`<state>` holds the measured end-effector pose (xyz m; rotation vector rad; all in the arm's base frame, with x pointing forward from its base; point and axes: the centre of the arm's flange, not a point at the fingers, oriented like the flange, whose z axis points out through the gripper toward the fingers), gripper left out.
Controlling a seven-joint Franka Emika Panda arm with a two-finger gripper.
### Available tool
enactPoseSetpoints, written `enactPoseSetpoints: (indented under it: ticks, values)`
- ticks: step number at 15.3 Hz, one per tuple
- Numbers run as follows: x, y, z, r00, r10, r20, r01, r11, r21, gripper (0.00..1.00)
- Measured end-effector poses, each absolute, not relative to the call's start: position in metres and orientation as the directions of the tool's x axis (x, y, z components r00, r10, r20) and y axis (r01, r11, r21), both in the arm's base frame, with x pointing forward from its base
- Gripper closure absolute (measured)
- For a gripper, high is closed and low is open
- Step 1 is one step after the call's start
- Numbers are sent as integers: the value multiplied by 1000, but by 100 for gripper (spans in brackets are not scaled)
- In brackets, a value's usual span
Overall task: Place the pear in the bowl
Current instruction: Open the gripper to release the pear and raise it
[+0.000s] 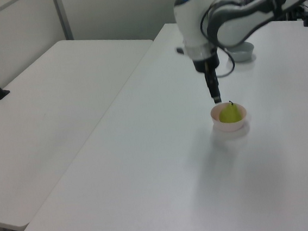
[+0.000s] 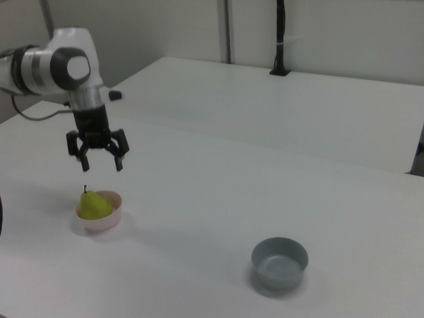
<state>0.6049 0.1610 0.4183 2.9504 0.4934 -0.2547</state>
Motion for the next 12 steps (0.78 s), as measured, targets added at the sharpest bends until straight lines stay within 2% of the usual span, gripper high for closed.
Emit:
enactPoseSetpoints:
  ticks: [3, 6, 9, 12]
  values:
    - [611, 123, 461, 971, 209, -119, 221, -970, 100, 0]
    - [618, 55, 490, 993, 95, -68, 101, -991, 89, 0]
    - [613, -32, 513, 999, -42, -31, -39, -996, 85, 0]
    - [610, -57, 518, 996, -84, -22, -82, -993, 83, 0]
